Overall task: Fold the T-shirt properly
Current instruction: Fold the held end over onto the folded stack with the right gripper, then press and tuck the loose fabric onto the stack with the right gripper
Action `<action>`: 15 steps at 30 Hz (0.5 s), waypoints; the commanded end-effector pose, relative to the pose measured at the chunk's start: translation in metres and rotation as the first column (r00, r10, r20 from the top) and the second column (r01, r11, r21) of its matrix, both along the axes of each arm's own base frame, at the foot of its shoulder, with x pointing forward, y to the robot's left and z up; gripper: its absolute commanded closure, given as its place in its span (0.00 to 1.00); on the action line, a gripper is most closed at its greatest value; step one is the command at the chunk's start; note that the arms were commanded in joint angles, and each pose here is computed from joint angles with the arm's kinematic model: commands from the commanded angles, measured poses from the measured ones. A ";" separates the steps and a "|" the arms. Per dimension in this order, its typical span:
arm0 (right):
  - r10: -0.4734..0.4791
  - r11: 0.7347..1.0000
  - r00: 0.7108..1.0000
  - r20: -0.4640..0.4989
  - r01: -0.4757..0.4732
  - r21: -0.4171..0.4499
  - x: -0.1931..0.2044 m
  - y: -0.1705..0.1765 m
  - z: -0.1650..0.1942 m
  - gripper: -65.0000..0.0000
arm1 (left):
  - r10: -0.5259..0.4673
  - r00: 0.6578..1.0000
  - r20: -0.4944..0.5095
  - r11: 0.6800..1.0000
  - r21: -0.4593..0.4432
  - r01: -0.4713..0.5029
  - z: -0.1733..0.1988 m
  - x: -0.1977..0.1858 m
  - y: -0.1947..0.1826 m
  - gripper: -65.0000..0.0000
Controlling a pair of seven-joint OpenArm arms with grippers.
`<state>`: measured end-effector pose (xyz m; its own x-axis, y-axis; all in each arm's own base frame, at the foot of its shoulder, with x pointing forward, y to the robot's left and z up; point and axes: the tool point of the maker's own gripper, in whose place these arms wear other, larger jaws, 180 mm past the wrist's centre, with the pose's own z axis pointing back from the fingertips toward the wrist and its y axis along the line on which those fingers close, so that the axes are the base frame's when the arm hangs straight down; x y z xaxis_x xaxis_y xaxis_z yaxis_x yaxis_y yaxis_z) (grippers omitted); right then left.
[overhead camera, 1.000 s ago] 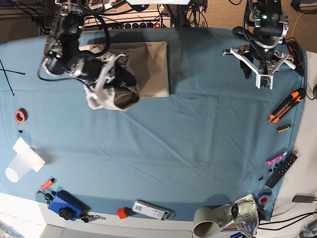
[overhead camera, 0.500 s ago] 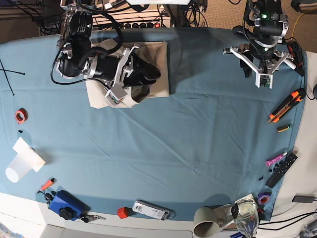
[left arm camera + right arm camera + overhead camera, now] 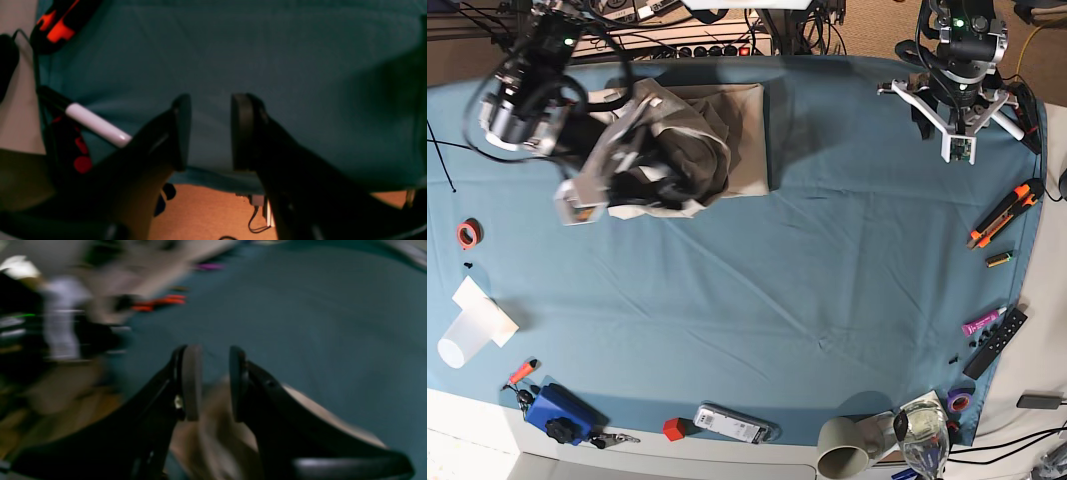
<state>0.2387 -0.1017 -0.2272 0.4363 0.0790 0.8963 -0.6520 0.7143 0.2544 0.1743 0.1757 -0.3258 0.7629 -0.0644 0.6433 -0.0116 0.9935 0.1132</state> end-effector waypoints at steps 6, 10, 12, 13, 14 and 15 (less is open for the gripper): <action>-0.233 0.956 0.972 -0.001 0.229 -0.181 0.007 -0.066 -0.013 0.76 | -0.003 0.999 0.038 1.000 0.006 0.003 0.009 0.004 0.001 0.71; -0.211 0.955 0.973 -0.090 0.186 -0.231 -0.006 -0.058 -0.040 0.76 | -0.003 0.999 0.038 1.000 0.006 0.002 0.008 0.004 0.001 0.71; -0.200 0.947 0.969 -0.143 0.154 -0.280 -0.011 -0.054 -0.058 0.76 | -0.003 0.999 0.038 1.000 0.006 0.002 0.008 0.004 0.001 0.71; -0.199 0.941 0.965 -0.169 0.140 -0.309 -0.012 -0.053 -0.068 0.76 | -0.003 0.999 0.038 1.000 0.006 0.002 0.009 0.004 0.001 0.71; -0.202 0.932 0.960 -0.193 0.128 -0.339 -0.014 -0.054 -0.078 0.76 | -0.003 0.999 0.038 1.000 0.006 0.003 0.009 0.004 0.001 0.71; -0.206 0.923 0.955 -0.215 0.116 -0.368 -0.015 -0.055 -0.086 0.76 | -0.003 0.999 0.038 1.000 0.006 0.002 0.009 0.004 0.001 0.71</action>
